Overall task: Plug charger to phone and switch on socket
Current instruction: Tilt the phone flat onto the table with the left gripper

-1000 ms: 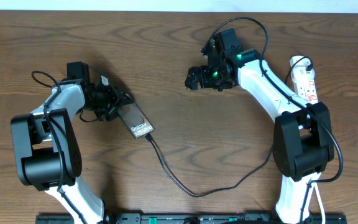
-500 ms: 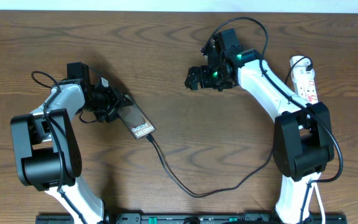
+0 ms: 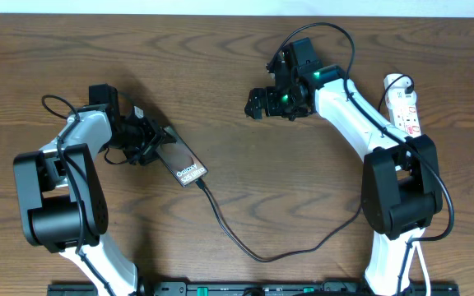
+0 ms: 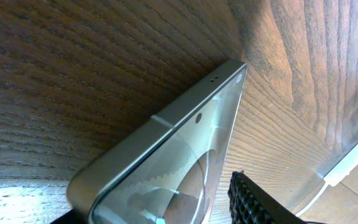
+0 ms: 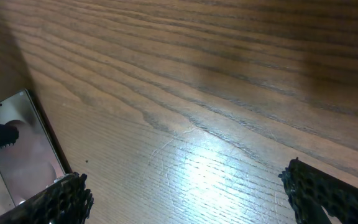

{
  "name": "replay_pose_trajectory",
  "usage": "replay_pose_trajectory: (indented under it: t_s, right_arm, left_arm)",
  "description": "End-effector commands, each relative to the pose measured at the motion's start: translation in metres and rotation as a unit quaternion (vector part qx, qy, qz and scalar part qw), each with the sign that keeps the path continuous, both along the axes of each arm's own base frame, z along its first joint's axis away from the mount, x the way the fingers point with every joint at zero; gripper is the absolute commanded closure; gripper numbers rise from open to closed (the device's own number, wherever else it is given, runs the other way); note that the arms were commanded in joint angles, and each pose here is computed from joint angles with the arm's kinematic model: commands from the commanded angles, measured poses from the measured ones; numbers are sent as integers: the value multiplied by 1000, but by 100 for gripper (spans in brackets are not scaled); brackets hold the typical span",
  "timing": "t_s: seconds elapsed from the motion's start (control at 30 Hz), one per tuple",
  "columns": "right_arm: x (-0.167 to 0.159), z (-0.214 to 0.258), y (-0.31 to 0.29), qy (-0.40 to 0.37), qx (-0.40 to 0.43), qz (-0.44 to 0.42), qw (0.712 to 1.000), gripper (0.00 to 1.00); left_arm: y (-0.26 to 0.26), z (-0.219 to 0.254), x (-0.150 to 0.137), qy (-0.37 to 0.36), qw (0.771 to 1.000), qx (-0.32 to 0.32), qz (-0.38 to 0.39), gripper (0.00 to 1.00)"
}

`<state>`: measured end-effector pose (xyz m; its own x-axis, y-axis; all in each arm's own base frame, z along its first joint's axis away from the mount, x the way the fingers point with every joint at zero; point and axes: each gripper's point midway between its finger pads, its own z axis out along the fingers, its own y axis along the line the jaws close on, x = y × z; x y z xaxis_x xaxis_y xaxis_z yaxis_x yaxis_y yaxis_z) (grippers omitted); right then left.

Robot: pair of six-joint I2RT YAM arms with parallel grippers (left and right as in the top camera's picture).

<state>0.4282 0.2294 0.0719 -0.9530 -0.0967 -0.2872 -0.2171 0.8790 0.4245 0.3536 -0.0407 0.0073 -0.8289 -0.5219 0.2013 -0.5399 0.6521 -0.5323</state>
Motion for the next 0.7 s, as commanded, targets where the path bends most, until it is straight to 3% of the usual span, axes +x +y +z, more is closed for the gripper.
replay_pose_trajectory:
  t_s: [0.0, 0.5, 0.67]
  right_arm:
    - [4, 19, 4, -19, 8, 0, 1000, 1]
    - [4, 19, 4, -19, 8, 0, 1000, 1]
    - [4, 19, 4, -19, 8, 0, 1000, 1]
  left_arm:
    - [21, -49, -45, 93, 993, 76, -11, 48]
    - [23, -49, -58, 114, 989, 84, -27, 42]
    - [23, -49, -60, 118, 989, 84, -27, 30]
